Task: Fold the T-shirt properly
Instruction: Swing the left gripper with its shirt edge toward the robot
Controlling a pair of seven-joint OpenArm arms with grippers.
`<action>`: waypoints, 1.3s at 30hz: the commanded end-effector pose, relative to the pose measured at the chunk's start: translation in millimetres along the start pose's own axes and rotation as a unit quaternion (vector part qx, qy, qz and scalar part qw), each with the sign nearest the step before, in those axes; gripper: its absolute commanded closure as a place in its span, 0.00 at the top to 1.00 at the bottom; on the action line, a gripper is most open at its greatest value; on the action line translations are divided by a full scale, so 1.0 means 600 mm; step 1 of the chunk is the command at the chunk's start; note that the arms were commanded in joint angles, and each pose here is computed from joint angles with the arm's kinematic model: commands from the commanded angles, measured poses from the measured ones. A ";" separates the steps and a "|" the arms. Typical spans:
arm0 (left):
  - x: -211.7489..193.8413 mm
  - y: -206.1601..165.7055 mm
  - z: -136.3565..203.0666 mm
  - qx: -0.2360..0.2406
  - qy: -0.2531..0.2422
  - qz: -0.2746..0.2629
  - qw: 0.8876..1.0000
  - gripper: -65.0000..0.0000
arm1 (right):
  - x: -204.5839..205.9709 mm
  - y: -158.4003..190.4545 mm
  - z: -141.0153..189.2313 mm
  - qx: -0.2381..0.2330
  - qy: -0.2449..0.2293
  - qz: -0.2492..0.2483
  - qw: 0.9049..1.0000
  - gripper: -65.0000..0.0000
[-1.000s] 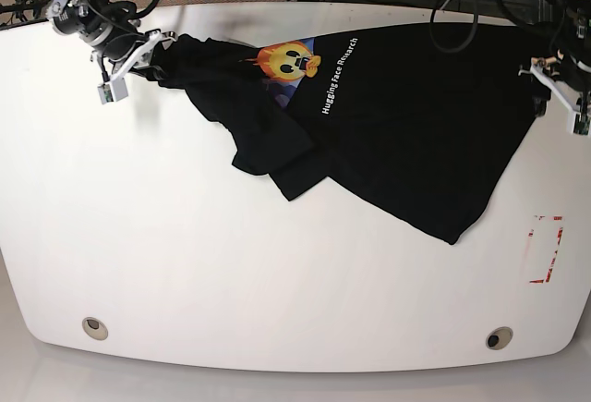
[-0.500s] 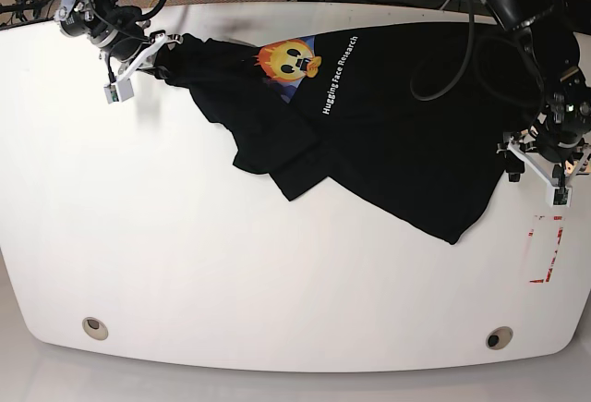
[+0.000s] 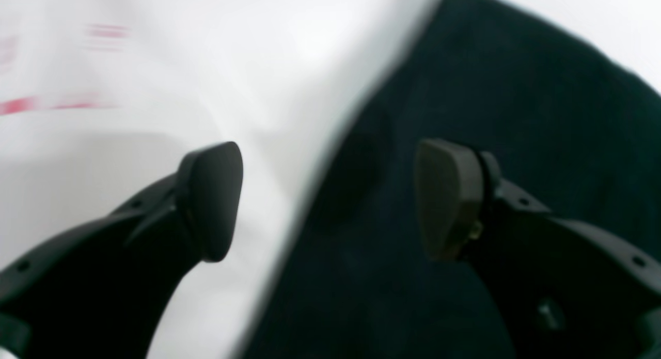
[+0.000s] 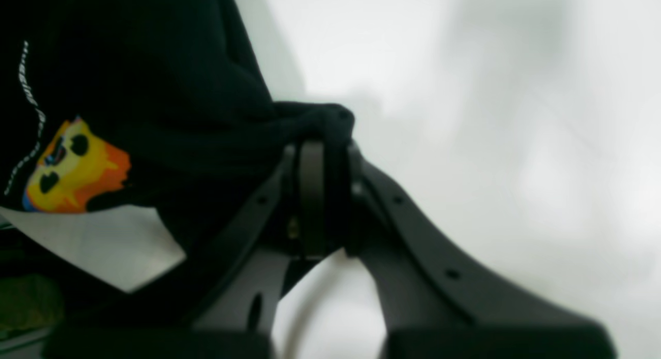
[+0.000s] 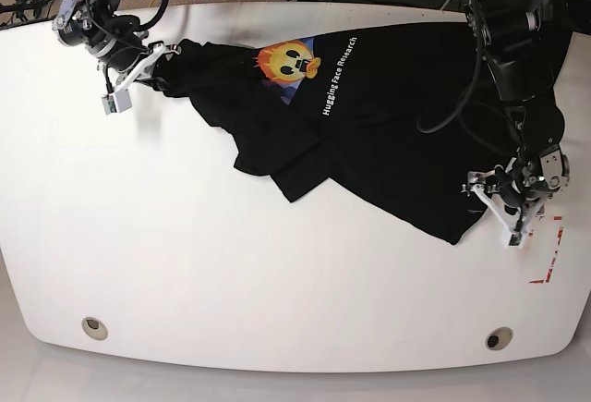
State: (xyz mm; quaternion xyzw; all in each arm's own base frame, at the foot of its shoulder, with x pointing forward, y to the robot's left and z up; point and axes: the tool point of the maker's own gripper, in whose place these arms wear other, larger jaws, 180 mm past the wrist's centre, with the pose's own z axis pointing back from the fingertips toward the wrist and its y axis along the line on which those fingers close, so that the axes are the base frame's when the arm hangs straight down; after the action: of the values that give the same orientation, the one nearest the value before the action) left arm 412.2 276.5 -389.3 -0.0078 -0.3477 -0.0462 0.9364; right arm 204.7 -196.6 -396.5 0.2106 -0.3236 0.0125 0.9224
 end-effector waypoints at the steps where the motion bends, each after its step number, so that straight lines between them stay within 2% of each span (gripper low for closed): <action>1: 0.036 0.004 -0.006 -0.008 -0.029 0.012 0.999 0.75 | 0.024 0.001 0.006 0.004 -0.024 0.010 1.000 0.00; 4: 0.032 -0.010 -0.031 -0.026 -0.026 0.025 0.999 0.75 | 0.035 0.001 0.005 0.005 -0.030 0.014 0.999 0.00; 7: 0.013 -0.034 -0.052 -0.043 0.000 0.013 0.999 0.74 | 0.037 0.001 0.005 0.005 -0.032 0.015 0.999 0.00; 10: 0.016 -0.036 -0.053 -0.044 -0.005 0.010 0.999 0.73 | 0.038 0.001 0.004 0.005 -0.033 0.015 0.999 0.00; 12: 0.020 -0.037 -0.054 -0.045 -0.015 0.012 0.999 0.66 | 0.042 0.001 0.004 0.005 -0.034 0.016 0.999 0.00; 14: 0.027 -0.038 -0.055 -0.045 -0.030 0.012 0.998 0.46 | 0.045 0.002 0.004 0.005 -0.037 0.018 0.999 0.00; 17: 0.031 -0.038 -0.054 -0.045 -0.036 0.012 0.998 0.02 | 0.049 0.000 0.003 0.004 -0.038 0.019 0.999 0.00; 21: 0.036 -0.035 -0.051 -0.044 -0.040 0.010 0.998 0.00 | 0.063 0.001 0.002 0.005 -0.046 0.024 0.999 0.00; 25: 0.063 -0.029 -0.029 -0.034 -0.064 -0.007 0.997 0.00 | 0.081 0.003 -0.001 0.007 -0.056 0.030 0.998 0.00; 30: 0.102 0.007 0.036 0.009 -0.094 -0.023 0.995 0.00 | 0.122 -0.012 -0.003 -0.013 -0.059 0.067 0.996 0.00; 33: 0.139 0.012 0.075 0.030 -0.114 -0.045 0.992 0.00 | 0.143 -0.009 -0.026 -0.020 -0.046 0.094 0.994 0.00; 39: 0.184 0.009 0.147 0.066 -0.143 -0.085 0.984 0.00 | 0.215 -0.012 -0.049 -0.030 -0.061 0.121 0.990 0.00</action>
State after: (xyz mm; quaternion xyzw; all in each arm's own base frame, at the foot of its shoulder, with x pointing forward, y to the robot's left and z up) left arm 433.9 272.9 -284.5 0.0554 -0.4468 -0.0949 0.8879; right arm 305.9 -197.0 -361.6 0.1571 -0.3747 0.0940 0.9089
